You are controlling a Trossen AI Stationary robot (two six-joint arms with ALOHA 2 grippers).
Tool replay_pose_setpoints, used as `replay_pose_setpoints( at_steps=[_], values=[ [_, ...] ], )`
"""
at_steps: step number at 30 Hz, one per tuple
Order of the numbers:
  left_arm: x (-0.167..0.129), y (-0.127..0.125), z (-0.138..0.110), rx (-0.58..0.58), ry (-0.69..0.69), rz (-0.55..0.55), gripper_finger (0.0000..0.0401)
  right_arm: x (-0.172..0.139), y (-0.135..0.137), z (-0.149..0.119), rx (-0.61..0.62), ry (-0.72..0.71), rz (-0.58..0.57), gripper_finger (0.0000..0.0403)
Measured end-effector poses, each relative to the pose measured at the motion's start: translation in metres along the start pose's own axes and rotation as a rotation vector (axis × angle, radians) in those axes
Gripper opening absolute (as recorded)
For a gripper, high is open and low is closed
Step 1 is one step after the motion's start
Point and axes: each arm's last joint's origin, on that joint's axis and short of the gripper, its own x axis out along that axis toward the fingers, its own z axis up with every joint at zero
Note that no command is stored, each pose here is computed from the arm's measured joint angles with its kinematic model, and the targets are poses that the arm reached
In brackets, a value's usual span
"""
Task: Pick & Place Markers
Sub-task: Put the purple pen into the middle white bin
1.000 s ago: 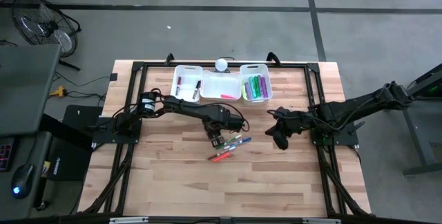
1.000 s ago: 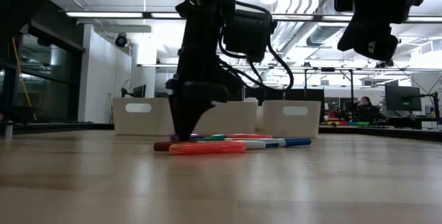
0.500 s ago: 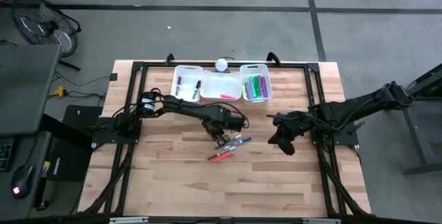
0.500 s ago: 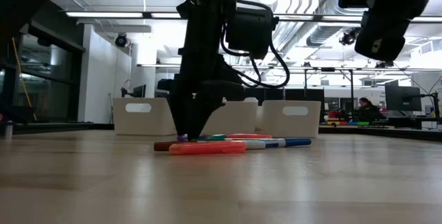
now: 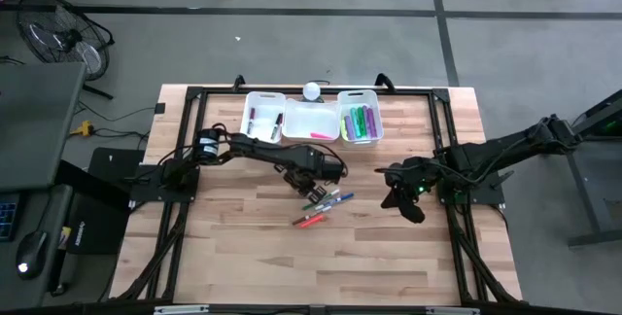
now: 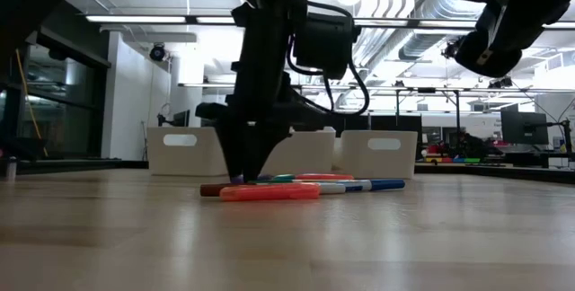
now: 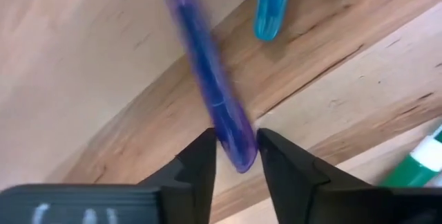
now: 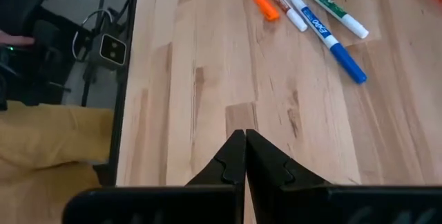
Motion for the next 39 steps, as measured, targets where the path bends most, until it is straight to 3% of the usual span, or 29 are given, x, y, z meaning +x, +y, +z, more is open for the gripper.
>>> replay_pose_setpoints(
  at_steps=[9, 24, 33, 39],
  values=[
    [-0.001, 0.002, 0.003, 0.015, 0.043, -0.051, 0.0034, 0.000, 0.000, 0.000, -0.001, -0.009, -0.015, 0.0000],
    [-0.007, 0.005, 0.001, 0.180, 0.045, 0.005, 0.0028, 0.000, -0.004, 0.002, 0.007, -0.081, -0.139, 0.0000],
    [-0.049, 0.005, 0.014, 0.269, -0.018, 0.006, 0.0028, -0.001, -0.005, 0.003, 0.007, -0.106, -0.183, 0.0000],
    [-0.091, 0.021, 0.036, 0.297, -0.101, 0.012, 0.0028, -0.001, -0.006, 0.003, 0.007, -0.116, -0.199, 0.0000]
  ],
)
